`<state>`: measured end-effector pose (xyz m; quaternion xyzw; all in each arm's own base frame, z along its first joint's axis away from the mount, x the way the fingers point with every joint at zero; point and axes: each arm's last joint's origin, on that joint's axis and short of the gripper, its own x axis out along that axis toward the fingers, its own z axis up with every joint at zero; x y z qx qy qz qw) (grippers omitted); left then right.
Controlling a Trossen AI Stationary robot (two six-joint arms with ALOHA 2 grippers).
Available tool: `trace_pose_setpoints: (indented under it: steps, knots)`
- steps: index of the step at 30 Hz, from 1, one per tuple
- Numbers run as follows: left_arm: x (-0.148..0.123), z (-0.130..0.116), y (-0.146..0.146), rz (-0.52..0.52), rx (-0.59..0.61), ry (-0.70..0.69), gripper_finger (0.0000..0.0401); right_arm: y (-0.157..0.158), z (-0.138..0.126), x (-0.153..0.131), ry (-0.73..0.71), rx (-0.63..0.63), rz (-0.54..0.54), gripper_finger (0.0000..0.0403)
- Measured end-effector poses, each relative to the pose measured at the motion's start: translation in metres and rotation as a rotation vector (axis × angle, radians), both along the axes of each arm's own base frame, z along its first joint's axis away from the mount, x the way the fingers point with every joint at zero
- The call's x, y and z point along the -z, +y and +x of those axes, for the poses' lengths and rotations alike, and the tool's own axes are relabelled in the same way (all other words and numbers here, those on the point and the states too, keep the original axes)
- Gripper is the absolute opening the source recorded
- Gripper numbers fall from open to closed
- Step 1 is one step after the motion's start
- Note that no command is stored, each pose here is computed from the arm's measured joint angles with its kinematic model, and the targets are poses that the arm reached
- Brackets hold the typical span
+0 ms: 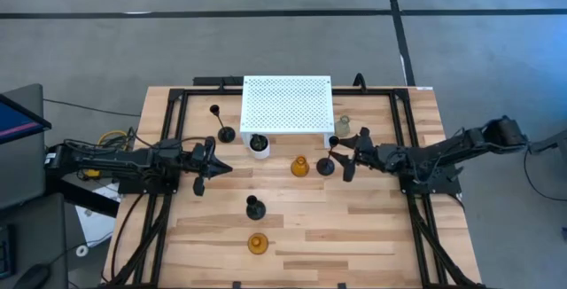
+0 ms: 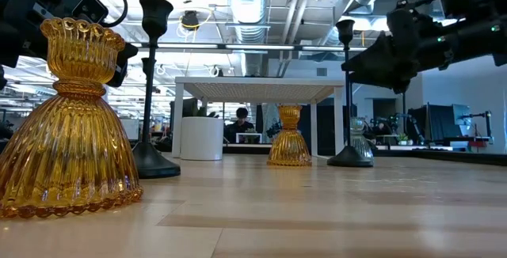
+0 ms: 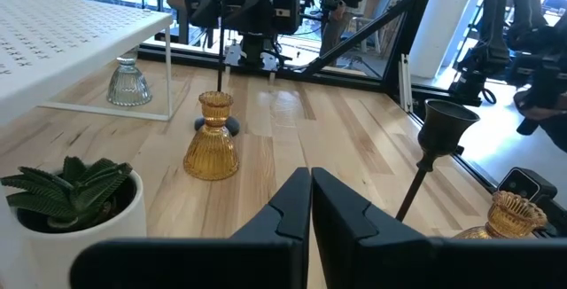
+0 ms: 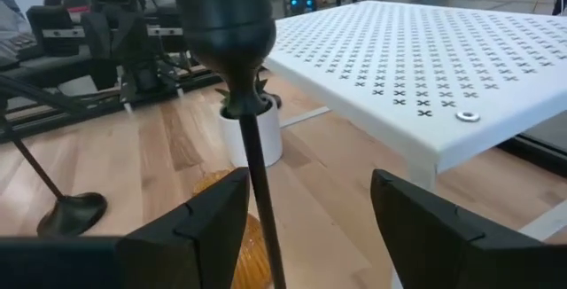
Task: Pick & Place candle stick holders
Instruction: Put the top right black candle holder on the shelf
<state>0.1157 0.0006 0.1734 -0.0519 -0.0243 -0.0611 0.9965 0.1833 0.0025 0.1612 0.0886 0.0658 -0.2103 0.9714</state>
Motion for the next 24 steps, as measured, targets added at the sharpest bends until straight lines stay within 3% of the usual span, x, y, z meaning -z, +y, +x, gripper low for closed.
trace_pose_setpoints:
  steps: [11, 24]
  knots:
    - [0.000, 0.000, 0.000, 0.000, 0.000, 0.000, 0.0013, 0.001, 0.010, 0.008, -0.026, -0.002, 0.002, 0.0198]
    - [0.000, 0.000, 0.000, 0.000, 0.000, 0.000, 0.0013, 0.006, 0.017, 0.005, -0.024, -0.023, 0.001, 0.0063]
